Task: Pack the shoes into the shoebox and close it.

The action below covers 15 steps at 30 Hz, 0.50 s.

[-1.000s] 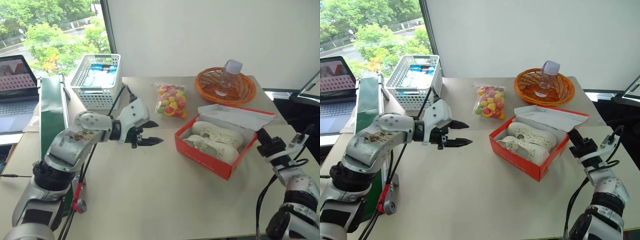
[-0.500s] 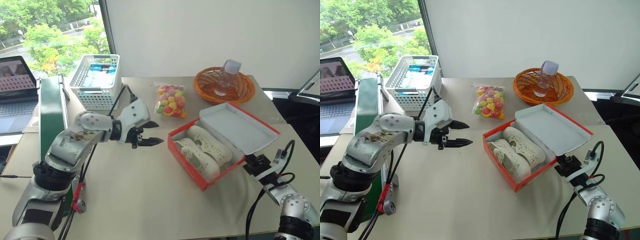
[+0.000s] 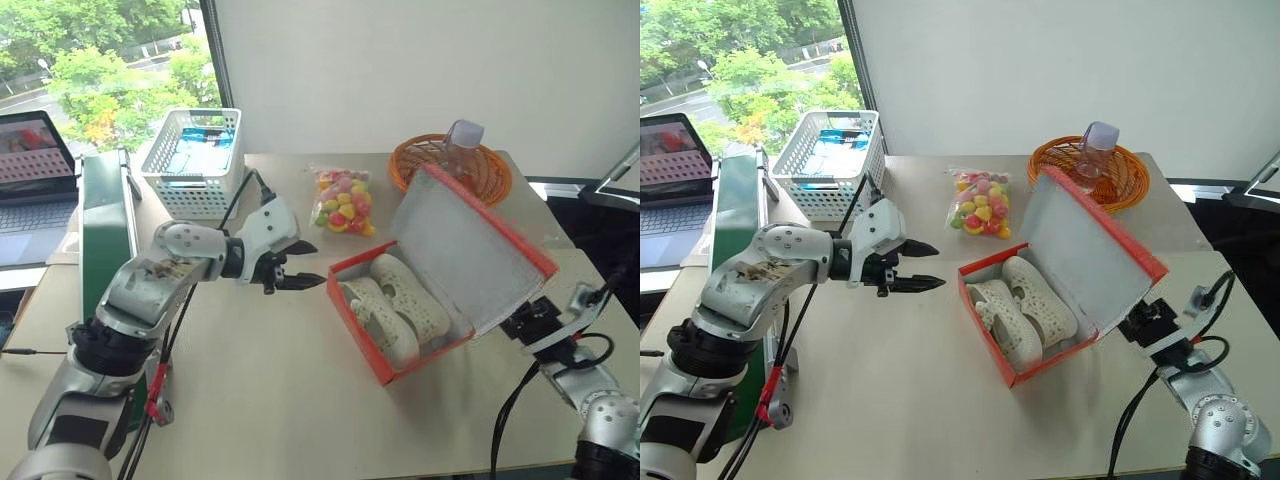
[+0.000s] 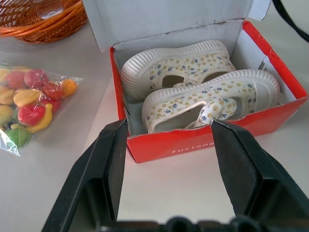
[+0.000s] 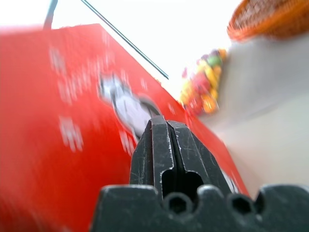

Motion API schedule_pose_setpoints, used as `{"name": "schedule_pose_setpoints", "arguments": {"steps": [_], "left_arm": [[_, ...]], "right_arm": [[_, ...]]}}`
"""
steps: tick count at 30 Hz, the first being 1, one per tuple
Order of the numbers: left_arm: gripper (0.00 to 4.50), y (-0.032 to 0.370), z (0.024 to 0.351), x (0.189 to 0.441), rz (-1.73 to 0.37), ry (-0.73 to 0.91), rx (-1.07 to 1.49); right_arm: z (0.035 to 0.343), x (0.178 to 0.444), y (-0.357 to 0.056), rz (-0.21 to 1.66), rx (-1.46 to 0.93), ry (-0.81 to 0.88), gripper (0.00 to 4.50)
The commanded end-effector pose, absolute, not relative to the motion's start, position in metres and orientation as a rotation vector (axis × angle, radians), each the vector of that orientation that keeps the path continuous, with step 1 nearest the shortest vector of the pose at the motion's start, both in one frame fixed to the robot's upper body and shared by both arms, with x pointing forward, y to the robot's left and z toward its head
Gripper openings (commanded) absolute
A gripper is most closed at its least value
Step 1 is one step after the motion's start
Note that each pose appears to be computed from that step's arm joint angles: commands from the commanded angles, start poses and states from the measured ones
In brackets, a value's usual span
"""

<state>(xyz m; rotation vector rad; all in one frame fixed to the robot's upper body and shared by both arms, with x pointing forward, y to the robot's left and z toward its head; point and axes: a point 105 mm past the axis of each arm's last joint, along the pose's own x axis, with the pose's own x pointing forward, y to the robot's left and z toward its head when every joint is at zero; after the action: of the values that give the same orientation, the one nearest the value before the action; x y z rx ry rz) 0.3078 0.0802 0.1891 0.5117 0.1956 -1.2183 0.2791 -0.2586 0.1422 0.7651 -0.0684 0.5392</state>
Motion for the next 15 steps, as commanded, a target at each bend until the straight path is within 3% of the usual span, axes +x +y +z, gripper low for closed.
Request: {"name": "schedule_pose_setpoints", "arguments": {"steps": [1, 8, 15], "left_arm": [[2.89, 0.076, 0.203, 0.307, -1.228, 0.128, 0.549], [2.89, 0.083, 0.205, 0.306, -1.201, 0.135, 0.559], [2.89, 0.095, 0.2, 0.302, -1.148, 0.167, 0.557]], "right_arm": [[0.171, 0.276, -0.247, 0.627, 0.714, -0.116, 0.05], [0.194, 0.282, -0.188, 0.865, 0.623, -0.025, 0.05], [0.187, 0.3, -0.136, 1.031, 0.476, 0.153, 0.05]]}}
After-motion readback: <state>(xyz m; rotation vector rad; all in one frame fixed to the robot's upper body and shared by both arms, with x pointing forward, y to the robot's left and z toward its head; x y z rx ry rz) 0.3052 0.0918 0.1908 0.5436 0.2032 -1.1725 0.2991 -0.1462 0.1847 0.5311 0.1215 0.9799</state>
